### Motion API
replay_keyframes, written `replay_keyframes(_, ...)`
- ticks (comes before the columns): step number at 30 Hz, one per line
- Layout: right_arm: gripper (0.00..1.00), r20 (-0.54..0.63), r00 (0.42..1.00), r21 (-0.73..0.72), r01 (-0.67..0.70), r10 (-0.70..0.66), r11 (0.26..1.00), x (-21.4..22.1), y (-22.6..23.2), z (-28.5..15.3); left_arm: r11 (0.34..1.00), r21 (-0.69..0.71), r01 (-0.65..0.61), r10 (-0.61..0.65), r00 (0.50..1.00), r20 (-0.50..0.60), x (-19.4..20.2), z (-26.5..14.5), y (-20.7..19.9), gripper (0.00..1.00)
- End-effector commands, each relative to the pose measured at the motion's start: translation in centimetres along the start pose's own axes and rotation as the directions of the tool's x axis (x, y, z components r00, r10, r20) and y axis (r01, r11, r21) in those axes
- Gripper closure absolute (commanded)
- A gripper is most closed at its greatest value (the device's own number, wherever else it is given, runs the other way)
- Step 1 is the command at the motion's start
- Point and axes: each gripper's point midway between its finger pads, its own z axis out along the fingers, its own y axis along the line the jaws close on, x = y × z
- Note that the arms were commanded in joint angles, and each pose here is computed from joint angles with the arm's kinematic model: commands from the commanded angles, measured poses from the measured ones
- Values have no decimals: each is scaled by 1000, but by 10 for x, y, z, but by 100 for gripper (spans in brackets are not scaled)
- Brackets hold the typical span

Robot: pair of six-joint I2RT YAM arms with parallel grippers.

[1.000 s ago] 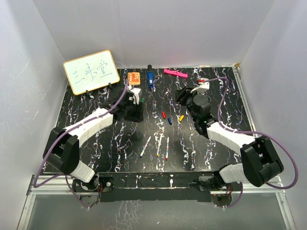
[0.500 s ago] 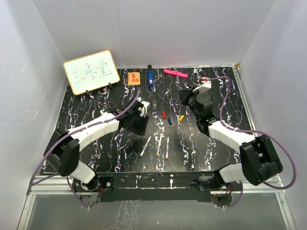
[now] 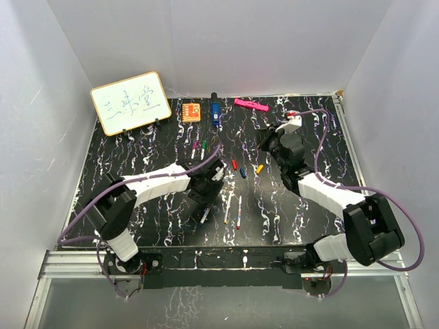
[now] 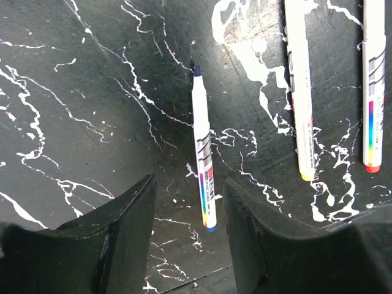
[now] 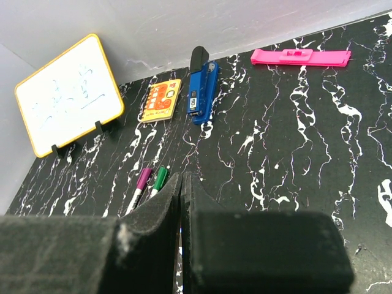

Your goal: Insert the pens into the pen caps

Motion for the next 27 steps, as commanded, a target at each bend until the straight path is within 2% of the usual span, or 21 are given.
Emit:
replay_keyframes(1,100,66,998,-44,-15,18,999,-23,13,-2,1000,-27,-6,6,1000,-14,-2,0,-5,54)
replay_keyframes(18,100,59,998,-46,-22,25,999,-19,12,-2,999,-51,-11,5,993,-116,20,20,-6,53)
replay_keyframes(27,100,56,998,-47,-31,34,998,-18,12,-1,999,-36,-38,31,982,-186,29,32,-8,57)
